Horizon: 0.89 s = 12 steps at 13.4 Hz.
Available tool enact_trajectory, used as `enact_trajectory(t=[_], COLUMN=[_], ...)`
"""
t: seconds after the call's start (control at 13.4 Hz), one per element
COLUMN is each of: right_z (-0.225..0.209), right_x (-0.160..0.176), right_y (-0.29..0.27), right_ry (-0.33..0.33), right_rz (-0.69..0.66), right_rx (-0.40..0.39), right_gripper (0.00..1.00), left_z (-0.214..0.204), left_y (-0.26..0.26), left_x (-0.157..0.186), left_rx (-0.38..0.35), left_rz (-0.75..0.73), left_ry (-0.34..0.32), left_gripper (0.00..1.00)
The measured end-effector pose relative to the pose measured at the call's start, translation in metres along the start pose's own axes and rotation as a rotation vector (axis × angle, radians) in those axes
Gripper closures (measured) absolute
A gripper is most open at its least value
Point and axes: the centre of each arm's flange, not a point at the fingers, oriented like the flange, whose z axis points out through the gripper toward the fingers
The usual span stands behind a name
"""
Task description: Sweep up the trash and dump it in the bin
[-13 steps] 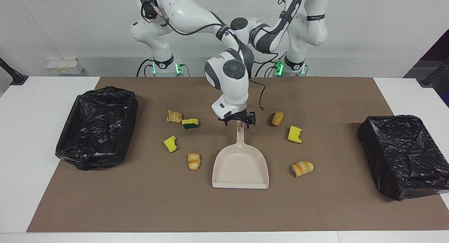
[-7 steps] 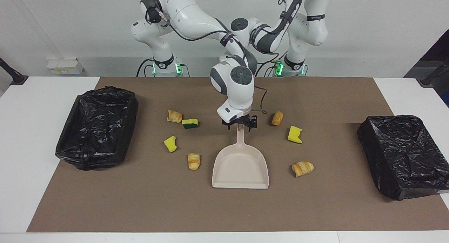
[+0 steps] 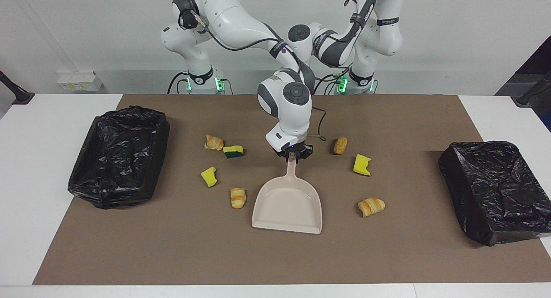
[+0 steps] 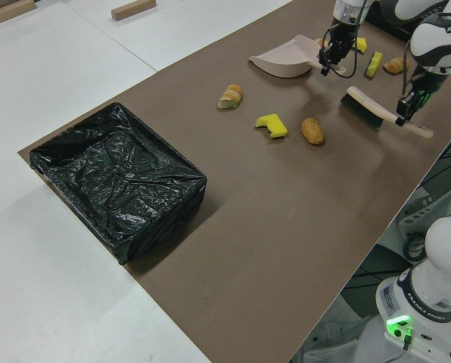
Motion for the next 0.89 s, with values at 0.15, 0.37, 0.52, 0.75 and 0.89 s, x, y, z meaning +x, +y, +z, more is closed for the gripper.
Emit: enact_trajectory(t=[0.15,0.37,0.52,0.75,0.89], right_z=[-0.023,-0.084,-0.121,-0.113,-0.099], right_x=[0.009,0.021,0.015,-0.003,0.002], right_y=[0.013,0.054,0.085,0.107,0.126], right_ry=[-0.012,-0.001,-0.03,-0.083,-0.114], right_rz=[-0.066,-0.187,-0.368,-0.703,-0.907], right_rx=[-0.017,-0.005,-0.012,-0.04,-0.054], right_gripper=[0.67,0.67,0.67,0.67,0.67], left_z=[-0.019,-0.04,-0.054,-0.068,-0.071], left_y=[-0.036,-0.107,-0.164,-0.235,-0.273], left_x=[0.019,0.057,0.09,0.144,0.189], left_rx=[-0.001,-0.016,-0.015,-0.008,0.007], left_rz=[0.044,0.107,0.186,0.331,0.41], left_ry=[-0.002,0.037,0.074,0.116,0.159], left_gripper=[0.74,0.74,0.74,0.74,0.74])
